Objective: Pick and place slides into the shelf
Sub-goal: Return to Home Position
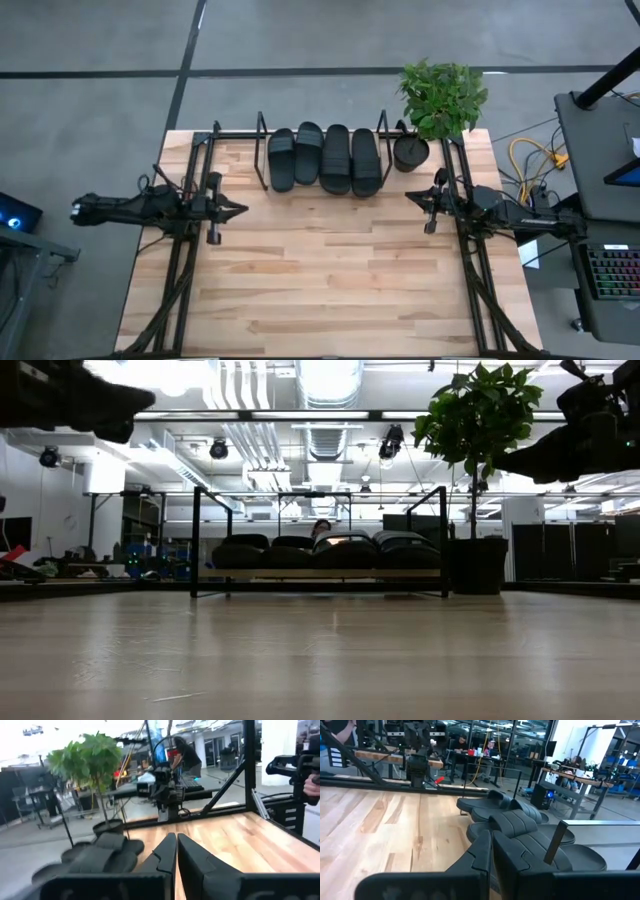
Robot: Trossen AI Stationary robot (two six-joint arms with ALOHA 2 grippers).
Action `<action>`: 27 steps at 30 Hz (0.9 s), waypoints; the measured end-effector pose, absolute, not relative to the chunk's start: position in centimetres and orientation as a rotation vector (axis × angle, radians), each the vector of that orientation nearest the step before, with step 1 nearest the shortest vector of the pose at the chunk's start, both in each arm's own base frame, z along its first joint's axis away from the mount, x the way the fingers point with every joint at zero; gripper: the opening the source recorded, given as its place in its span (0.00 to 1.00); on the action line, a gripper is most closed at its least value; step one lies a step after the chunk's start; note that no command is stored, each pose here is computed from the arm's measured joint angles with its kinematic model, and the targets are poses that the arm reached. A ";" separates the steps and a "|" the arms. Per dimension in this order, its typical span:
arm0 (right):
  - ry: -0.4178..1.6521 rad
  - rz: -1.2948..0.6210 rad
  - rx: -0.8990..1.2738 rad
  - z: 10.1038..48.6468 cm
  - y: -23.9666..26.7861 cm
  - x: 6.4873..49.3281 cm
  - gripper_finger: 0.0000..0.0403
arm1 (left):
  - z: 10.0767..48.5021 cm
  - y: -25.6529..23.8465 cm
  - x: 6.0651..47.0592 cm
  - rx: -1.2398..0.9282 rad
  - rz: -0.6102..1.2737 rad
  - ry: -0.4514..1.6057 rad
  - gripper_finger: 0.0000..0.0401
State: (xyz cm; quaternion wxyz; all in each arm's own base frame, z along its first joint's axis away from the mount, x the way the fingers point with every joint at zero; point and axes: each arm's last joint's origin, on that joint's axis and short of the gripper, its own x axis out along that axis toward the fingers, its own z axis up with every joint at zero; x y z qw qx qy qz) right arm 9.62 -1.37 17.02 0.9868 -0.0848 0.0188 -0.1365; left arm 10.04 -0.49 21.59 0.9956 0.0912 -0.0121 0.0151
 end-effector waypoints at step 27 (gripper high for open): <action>0.032 -0.198 -0.171 17.0 -1.2 9.7 0.02 | 16.7 -0.5 9.9 0.064 0.029 -0.004 0.00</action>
